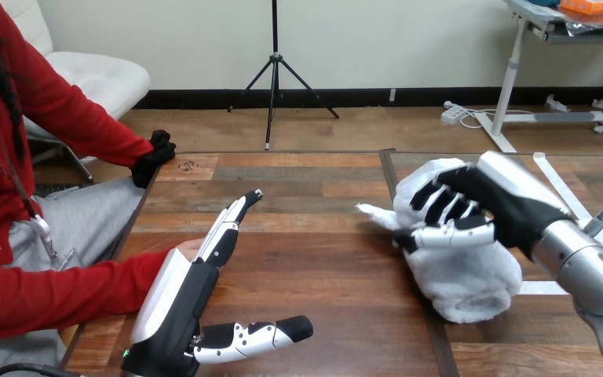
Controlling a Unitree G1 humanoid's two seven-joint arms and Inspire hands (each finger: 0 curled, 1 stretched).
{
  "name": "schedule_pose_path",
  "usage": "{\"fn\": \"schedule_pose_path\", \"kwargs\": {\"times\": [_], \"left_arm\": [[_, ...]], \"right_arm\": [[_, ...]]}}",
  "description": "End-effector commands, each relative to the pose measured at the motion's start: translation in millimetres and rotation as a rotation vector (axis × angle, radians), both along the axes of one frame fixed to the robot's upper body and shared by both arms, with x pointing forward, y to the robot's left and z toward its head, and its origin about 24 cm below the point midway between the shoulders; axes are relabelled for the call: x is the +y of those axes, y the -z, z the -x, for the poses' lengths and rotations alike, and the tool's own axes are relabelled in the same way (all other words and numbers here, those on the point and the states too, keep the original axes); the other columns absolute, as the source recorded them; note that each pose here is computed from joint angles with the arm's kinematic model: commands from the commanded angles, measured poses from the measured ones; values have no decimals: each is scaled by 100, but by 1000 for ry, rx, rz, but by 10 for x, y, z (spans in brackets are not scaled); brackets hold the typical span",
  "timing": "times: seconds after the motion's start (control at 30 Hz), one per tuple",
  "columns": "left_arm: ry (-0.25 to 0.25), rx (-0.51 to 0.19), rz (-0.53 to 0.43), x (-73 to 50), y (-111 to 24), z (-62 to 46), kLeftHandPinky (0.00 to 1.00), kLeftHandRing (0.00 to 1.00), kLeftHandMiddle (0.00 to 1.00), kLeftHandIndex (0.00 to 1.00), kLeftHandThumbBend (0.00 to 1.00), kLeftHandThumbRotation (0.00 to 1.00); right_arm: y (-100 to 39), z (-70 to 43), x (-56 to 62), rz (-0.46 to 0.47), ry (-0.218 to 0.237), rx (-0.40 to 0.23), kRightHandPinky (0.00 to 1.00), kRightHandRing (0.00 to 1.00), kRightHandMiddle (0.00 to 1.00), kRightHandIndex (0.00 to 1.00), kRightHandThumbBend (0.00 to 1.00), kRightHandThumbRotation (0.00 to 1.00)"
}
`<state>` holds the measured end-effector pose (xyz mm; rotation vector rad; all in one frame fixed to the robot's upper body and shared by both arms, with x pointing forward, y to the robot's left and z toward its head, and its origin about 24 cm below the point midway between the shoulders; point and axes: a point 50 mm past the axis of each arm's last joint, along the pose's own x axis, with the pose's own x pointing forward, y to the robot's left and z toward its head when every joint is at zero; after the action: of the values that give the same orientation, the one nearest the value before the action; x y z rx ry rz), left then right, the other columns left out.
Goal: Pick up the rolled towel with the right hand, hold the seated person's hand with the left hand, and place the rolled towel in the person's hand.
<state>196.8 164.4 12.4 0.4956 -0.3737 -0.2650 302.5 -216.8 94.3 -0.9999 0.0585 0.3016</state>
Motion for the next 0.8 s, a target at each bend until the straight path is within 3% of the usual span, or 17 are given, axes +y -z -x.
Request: {"fn": "schedule_pose_path", "kwargs": {"times": [0.0,0.77], "left_arm": [[7,-76,-4,19,-143,-136,94,99,97,96,100,58],[10,-74,9,-5,-141,-145,94,99,97,96,100,58]], "right_arm": [[-302,-51,96,-75,-15,-150,35,47,53,59,96,50],[-543,58,204,-124,-37,-337,34,42,49,57,97,35]]}}
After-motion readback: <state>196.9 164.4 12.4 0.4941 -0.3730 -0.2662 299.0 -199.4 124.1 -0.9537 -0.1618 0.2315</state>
